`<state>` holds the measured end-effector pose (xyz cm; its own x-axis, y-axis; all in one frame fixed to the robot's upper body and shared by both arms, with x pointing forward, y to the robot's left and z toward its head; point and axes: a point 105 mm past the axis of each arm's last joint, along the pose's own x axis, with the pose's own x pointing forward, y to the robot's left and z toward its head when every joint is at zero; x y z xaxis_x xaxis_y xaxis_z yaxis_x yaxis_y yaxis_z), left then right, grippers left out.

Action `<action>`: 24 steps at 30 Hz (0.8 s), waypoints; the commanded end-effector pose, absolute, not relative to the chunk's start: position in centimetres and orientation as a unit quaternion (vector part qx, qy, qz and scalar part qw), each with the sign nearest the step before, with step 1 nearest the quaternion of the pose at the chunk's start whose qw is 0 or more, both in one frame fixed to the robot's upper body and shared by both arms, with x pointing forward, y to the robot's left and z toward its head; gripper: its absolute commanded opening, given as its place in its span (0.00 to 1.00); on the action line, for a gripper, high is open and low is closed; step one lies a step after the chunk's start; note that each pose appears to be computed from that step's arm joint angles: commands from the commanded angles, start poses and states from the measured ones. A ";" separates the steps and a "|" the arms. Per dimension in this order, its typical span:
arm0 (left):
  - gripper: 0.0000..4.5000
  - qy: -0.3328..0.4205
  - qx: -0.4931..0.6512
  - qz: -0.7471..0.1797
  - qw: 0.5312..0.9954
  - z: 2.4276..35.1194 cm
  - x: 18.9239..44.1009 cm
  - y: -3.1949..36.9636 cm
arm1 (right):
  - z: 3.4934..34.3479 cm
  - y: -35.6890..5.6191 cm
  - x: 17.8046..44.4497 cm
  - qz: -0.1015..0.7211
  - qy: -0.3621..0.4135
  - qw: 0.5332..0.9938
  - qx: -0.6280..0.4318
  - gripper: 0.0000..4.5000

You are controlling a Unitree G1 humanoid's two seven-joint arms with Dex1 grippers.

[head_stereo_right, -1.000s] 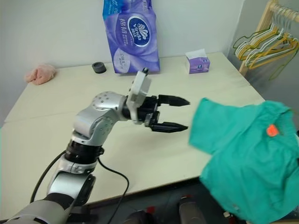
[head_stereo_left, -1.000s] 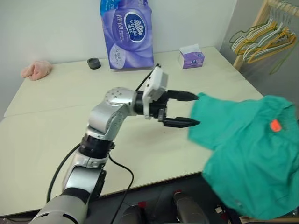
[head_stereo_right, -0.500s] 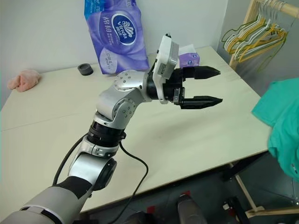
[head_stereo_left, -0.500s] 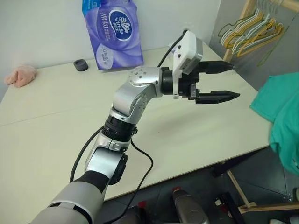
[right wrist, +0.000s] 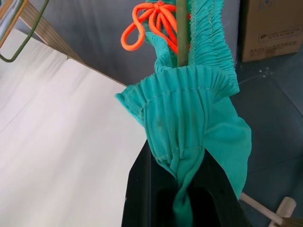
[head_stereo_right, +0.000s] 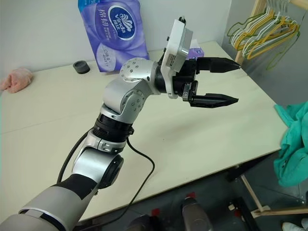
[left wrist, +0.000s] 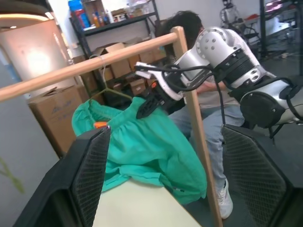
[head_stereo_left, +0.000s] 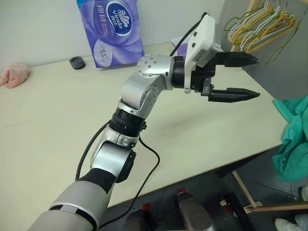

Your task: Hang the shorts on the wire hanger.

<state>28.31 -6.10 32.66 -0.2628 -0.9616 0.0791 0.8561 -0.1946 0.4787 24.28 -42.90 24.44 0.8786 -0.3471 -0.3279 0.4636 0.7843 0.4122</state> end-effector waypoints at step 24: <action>0.88 -0.218 0.114 -0.798 0.551 35.2 28.5 -8.0 | 30.2 -37.9 25.6 -0.233 -0.031 0.957 0.171 0.99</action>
<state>28.87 -8.13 33.75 -0.3593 -0.9319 0.0498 0.8545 -0.3071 0.4190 26.50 -37.72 28.10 0.9156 -0.3888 -0.1027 0.3955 0.8246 0.4045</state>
